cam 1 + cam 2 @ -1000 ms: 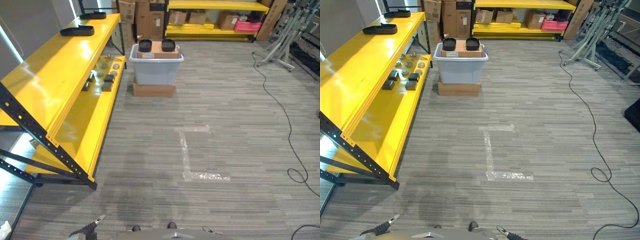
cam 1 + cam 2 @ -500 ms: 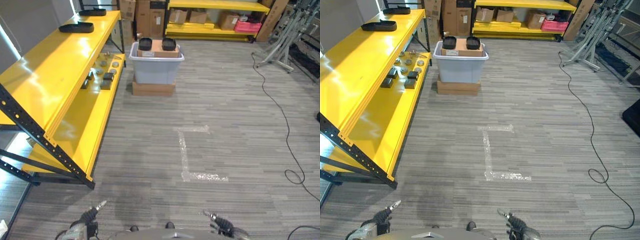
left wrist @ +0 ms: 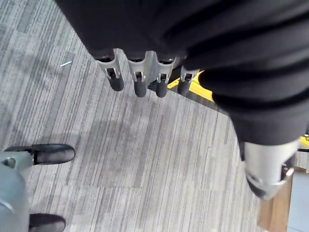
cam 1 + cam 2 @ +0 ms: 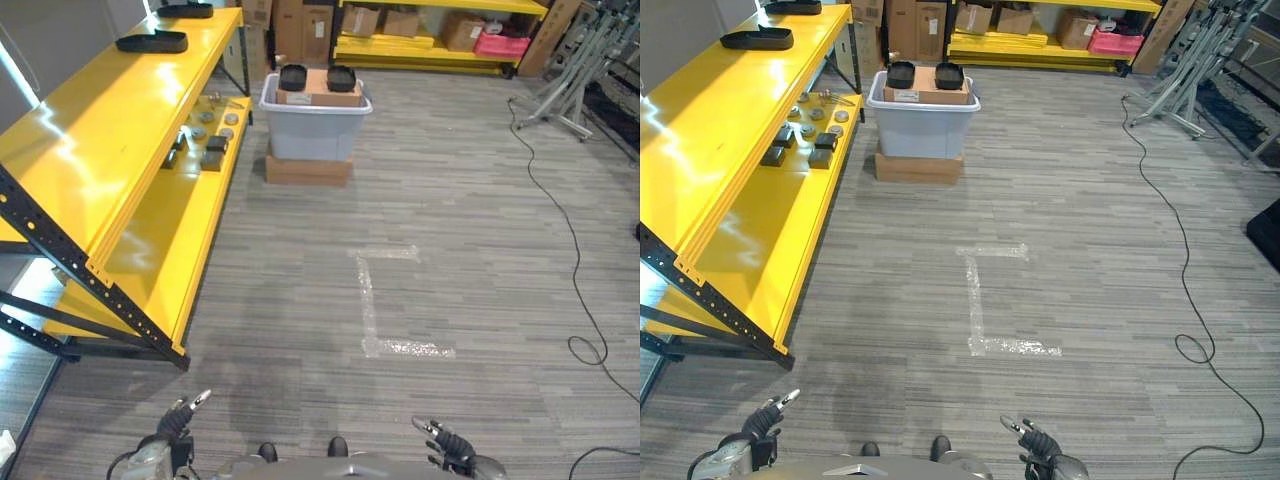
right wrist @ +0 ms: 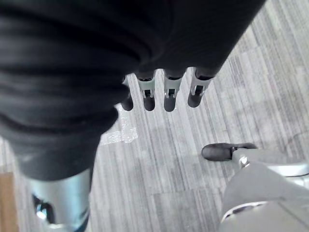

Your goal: Move parts from the plastic box to the shelf.

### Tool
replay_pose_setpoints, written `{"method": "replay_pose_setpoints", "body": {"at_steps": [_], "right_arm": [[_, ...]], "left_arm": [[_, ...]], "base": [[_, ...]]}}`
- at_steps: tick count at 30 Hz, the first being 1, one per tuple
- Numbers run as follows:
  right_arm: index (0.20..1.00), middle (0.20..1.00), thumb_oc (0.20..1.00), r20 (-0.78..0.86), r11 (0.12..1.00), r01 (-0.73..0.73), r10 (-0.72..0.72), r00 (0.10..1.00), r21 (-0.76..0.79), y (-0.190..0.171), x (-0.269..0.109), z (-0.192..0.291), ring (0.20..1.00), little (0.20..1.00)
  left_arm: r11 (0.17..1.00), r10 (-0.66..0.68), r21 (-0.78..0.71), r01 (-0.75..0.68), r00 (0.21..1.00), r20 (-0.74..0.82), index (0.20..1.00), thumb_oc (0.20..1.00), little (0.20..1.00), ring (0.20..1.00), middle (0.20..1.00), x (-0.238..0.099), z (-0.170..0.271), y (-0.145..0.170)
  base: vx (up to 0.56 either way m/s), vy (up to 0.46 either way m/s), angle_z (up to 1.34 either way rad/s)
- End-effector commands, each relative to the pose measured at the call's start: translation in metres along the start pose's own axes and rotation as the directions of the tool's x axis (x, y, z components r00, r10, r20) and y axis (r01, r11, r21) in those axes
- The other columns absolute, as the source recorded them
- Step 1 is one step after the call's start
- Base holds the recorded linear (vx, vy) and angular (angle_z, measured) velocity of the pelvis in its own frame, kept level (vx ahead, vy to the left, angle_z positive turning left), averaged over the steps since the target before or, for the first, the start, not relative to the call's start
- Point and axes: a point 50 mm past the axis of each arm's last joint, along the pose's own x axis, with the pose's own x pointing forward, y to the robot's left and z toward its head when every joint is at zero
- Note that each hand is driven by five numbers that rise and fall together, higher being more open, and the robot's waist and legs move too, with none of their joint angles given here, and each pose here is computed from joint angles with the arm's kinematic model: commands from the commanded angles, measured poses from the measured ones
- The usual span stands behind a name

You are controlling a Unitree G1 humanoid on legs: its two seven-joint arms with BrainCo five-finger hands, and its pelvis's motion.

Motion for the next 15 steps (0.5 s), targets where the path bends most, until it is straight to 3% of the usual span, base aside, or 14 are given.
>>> {"method": "replay_pose_setpoints", "body": {"at_steps": [1,15], "right_arm": [[1.0,1.0,1.0,-0.038,0.994,0.082,-0.085,0.996,-0.071,-0.007,0.003,0.007,1.0,1.0],[1.0,1.0,1.0,-0.008,0.99,0.007,-0.008,1.0,-0.14,0.012,0.009,0.017,1.0,1.0]], "left_arm": [[0.999,0.002,0.035,-0.003,1.0,0.019,1.0,1.0,1.0,1.0,1.0,0.007,0.016,-0.006],[0.969,0.072,0.238,-0.062,0.997,-0.035,1.0,1.0,1.0,1.0,1.0,0.005,0.011,0.013]], "base": [[0.04,0.091,0.0],[0.04,0.074,-0.11]]}}
